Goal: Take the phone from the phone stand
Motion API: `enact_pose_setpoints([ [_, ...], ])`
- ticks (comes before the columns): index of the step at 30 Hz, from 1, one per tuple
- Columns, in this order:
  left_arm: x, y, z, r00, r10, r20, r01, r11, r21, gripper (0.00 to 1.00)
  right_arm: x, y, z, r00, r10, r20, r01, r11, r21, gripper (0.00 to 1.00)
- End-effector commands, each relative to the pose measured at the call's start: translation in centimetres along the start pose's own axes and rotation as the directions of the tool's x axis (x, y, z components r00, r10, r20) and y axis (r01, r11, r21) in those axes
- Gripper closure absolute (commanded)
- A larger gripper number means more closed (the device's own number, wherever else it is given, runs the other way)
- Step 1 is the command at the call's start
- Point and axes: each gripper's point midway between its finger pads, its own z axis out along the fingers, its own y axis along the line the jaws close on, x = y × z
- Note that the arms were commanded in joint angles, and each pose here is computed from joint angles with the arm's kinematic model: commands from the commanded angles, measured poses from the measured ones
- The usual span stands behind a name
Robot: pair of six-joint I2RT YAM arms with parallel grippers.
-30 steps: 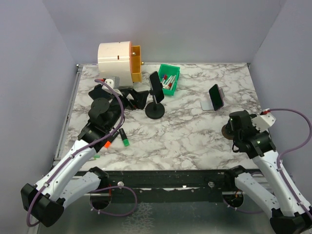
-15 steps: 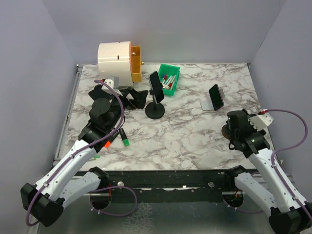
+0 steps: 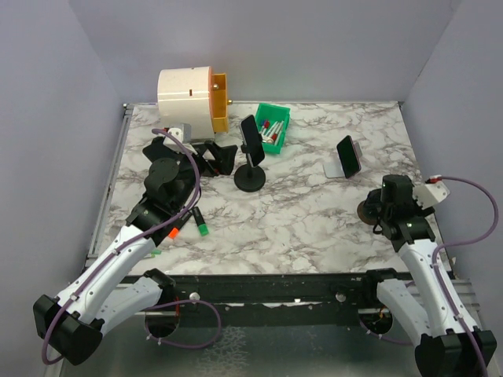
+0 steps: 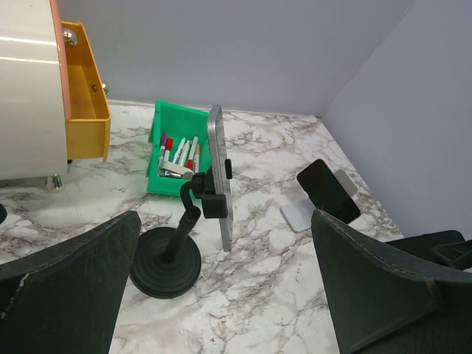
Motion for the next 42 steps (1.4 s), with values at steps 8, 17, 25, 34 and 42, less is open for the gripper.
enact_pose_setpoints([
  [8, 0.5, -0.1, 0.1, 1.000, -0.012, -0.016, 0.012, 1.000, 0.001, 0.01, -1.1, 0.7, -1.1, 1.000, 0.016, 0.020, -0.014, 0.996, -0.092, 0.28],
  [17, 0.2, 0.0, -0.1, 1.000, 0.000, -0.008, 0.000, 1.000, -0.007, 0.01, -1.6, 1.1, -1.0, 1.000, -0.004, 0.022, 0.006, 0.997, -0.080, 0.43],
  [25, 0.3, -0.1, 0.0, 1.000, 0.002, -0.012, -0.002, 1.000, -0.004, 0.01, -1.9, 1.1, -0.9, 0.999, -0.013, 0.038, 0.016, 0.997, -0.073, 0.52],
  [34, 0.3, -0.2, -0.1, 1.000, 0.001, -0.012, -0.001, 1.000, -0.001, 0.01, -2.0, 0.9, -0.8, 0.999, -0.024, 0.045, 0.027, 0.997, -0.068, 0.57],
  [42, 0.2, -0.3, -0.1, 1.000, -0.002, -0.008, 0.002, 1.000, 0.002, 0.01, -2.2, 0.8, -1.0, 0.998, -0.026, 0.050, 0.029, 0.997, -0.068, 0.66],
])
